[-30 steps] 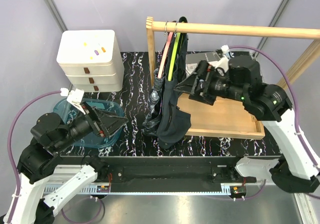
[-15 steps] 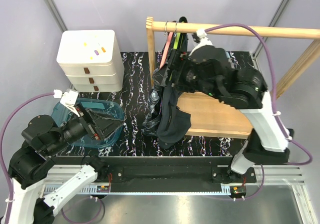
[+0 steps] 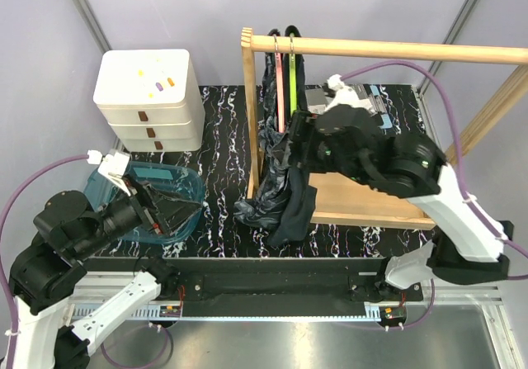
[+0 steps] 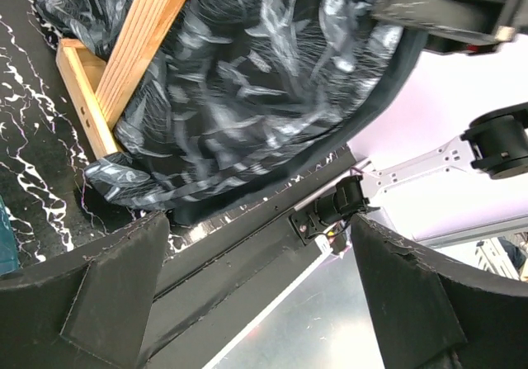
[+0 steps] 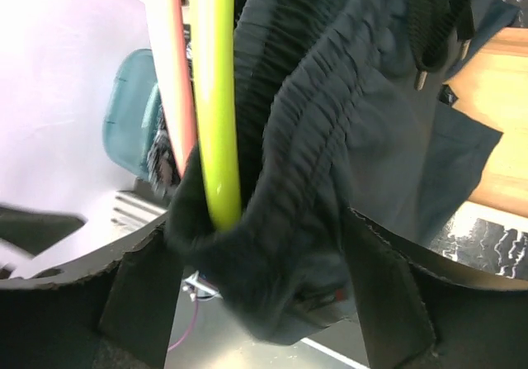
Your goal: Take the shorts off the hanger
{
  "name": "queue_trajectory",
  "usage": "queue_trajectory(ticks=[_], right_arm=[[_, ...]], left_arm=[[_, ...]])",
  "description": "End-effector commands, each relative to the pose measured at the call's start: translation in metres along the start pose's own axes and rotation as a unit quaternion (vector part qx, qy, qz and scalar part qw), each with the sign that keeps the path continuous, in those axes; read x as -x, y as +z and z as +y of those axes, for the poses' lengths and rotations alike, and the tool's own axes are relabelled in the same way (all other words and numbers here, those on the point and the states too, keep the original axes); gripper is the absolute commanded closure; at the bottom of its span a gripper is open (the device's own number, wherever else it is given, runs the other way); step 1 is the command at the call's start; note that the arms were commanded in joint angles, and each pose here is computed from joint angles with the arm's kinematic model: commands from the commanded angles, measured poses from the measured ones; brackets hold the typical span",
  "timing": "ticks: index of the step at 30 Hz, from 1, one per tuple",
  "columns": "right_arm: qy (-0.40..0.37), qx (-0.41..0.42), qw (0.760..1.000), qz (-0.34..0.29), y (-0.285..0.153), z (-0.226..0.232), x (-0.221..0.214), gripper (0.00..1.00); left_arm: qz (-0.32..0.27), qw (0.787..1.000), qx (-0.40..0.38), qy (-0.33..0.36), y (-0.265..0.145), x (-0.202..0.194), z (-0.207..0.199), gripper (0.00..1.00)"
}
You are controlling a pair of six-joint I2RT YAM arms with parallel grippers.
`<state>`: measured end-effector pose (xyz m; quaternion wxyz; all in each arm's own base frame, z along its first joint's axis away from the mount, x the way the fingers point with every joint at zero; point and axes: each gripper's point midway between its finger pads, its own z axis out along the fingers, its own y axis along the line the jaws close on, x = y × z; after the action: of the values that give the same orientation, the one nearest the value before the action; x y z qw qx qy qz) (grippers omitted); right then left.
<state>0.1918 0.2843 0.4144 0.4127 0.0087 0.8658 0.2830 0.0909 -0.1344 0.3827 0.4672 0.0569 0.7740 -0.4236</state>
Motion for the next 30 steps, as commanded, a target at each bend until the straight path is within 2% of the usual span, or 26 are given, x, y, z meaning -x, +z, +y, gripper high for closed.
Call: queue_trajectory(ticks=[1, 5, 9, 16, 22, 30], right_arm=[[0.031, 0.09, 0.995, -0.037, -0.041, 0.019, 0.024, 0.13], [0.024, 0.11, 0.993, -0.042, -0.057, 0.019, 0.03, 0.06], [0.018, 0.098, 0.994, -0.05, -0.058, 0.017, 0.036, 0.06], [-0.014, 0.044, 0.998, -0.04, -0.046, 0.001, 0.03, 0.23], [-0.014, 0.054, 0.997, -0.053, -0.049, 0.0, 0.033, 0.35], [-0.014, 0.053, 0.997, -0.059, -0.045, -0.002, 0.031, 0.41]], left_arm=[[-0.013, 1.0, -0.004, 0.017, 0.002, 0.014, -0.007, 0.06], [-0.007, 1.0, -0.008, 0.019, 0.004, 0.015, -0.009, 0.06], [-0.001, 1.0, -0.008, 0.024, 0.007, 0.016, -0.009, 0.06], [0.0, 1.0, -0.017, 0.026, 0.007, 0.019, -0.015, 0.06], [-0.003, 1.0, -0.02, 0.018, 0.002, 0.016, -0.015, 0.06], [-0.005, 1.0, -0.019, 0.015, 0.002, 0.019, -0.017, 0.05]])
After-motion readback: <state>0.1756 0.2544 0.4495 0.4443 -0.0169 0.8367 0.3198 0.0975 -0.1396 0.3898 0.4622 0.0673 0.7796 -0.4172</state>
